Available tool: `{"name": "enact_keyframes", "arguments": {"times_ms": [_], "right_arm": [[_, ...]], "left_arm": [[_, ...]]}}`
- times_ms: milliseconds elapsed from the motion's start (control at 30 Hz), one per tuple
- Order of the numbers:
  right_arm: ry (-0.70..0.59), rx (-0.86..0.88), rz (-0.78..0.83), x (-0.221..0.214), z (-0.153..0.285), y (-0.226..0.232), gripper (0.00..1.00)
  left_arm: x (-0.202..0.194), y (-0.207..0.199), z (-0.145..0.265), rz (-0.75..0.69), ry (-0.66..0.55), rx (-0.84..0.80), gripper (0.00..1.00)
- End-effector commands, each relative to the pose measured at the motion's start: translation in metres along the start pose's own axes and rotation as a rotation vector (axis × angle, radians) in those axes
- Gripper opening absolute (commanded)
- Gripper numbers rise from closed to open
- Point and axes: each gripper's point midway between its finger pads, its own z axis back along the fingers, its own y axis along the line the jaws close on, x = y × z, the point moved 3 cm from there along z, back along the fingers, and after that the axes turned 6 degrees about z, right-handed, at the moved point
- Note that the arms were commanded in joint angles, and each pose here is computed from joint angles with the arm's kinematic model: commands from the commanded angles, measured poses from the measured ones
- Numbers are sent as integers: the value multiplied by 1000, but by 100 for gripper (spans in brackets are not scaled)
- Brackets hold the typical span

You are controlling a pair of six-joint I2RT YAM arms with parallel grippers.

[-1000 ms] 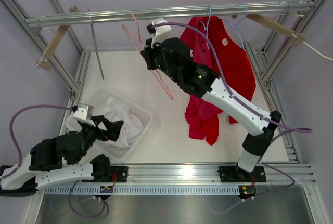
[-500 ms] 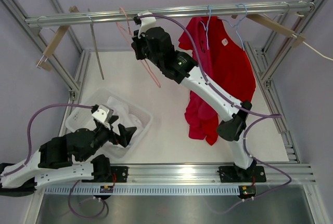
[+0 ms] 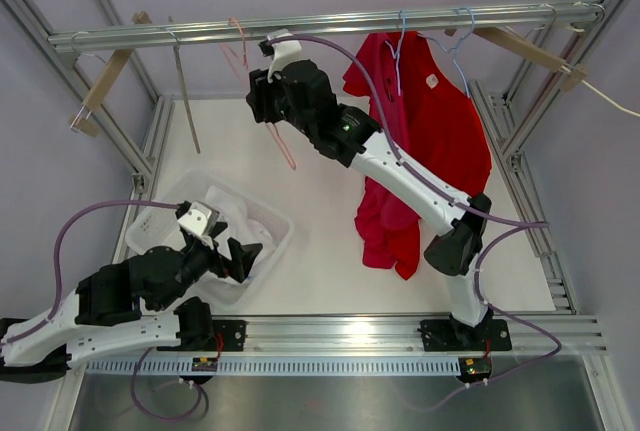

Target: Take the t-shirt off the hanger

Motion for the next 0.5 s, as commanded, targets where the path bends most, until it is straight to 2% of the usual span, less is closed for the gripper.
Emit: {"name": "enact_keyframes", "arguments": {"times_ms": [0, 67, 100, 133, 200, 233, 300, 333, 367, 467], "right_arm": [[-71, 71, -21, 43, 44, 4, 57], [-73, 81, -18, 46, 56, 2, 64], [-106, 91, -13, 61, 75, 0, 66], [-91, 85, -2, 53, 78, -3, 67], [-133, 74, 4, 70, 107, -14, 66], [-111, 70, 10, 61, 112, -18, 62], [-144, 42, -1, 75, 138, -40, 57], [-113, 20, -1, 66, 142, -51, 53], [-112, -31, -12, 68, 148, -74, 44], [-84, -144, -29, 66, 171, -111, 41]], "left_arm": [[7, -6, -3, 7, -25, -21, 99], [7, -5, -3, 8, -25, -18, 99], [7, -5, -3, 10, -27, -19, 99], [7, -5, -3, 11, -27, -17, 99], [8, -4, -2, 15, -31, -19, 99], [8, -4, -2, 17, -33, -18, 99], [8, -4, -2, 15, -28, -18, 99], [7, -5, -3, 14, -26, -20, 99], [8, -5, -3, 14, -25, -20, 99], [7, -6, -4, 12, -19, -21, 99]]}}
